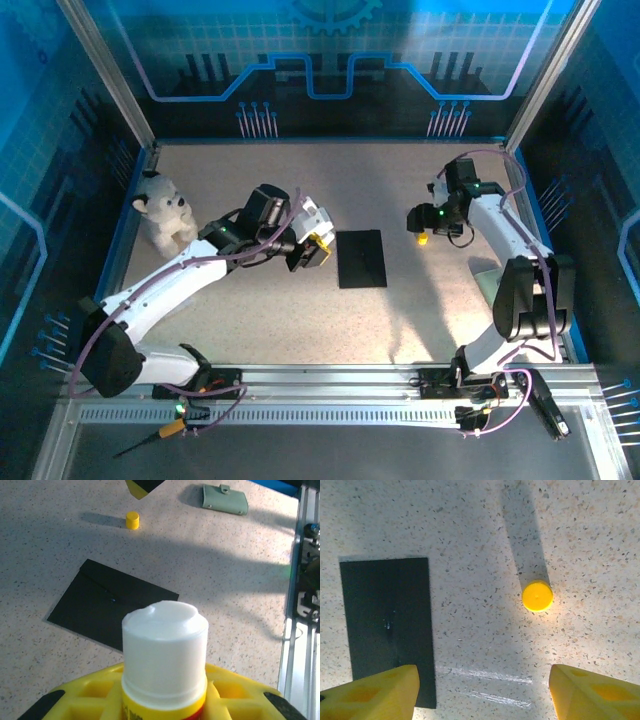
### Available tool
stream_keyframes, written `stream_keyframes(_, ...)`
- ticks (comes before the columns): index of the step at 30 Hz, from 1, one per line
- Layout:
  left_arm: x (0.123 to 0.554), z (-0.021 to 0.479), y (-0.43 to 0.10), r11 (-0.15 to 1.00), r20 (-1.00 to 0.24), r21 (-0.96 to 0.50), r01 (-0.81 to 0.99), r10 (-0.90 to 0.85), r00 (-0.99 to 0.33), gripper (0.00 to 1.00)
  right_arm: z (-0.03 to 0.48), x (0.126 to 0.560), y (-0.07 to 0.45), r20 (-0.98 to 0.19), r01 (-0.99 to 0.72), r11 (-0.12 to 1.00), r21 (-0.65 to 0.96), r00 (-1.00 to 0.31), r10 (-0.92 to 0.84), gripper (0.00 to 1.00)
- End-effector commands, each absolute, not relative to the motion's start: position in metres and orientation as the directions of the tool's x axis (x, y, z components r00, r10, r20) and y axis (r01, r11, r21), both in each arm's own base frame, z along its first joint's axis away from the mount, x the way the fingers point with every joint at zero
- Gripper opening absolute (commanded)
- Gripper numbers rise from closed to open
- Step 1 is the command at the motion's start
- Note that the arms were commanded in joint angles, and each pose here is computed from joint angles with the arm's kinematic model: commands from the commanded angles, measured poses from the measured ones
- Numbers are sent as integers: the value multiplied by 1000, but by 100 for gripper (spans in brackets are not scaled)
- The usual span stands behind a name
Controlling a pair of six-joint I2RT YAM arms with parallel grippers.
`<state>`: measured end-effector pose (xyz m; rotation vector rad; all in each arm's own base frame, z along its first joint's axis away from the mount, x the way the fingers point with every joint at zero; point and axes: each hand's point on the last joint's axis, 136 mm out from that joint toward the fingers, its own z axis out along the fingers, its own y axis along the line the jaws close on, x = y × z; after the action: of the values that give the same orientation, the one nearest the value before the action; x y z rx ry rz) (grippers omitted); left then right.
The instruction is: Place the letter into the envelope and seal it
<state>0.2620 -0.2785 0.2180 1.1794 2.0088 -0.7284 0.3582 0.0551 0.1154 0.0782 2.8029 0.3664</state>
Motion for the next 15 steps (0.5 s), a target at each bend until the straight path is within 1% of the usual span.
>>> stream_keyframes(1, 250, 222, -278, 386, -776, -42, 922, 568, -273, 0, 104, 360, 46, -288, 25, 972, 235, -953, 94, 70)
stream_keyframes(8, 243, 221, -282, 346, -746, 3, 938, 625, -228, 0, 89, 359, 43, -248, 29, 977, 209, -965, 82, 69)
stream_keyframes(15, 241, 220, -285, 335, -735, 1, 942, 639, -227, 0, 75, 360, 39, -212, 35, 982, 186, -974, 75, 67)
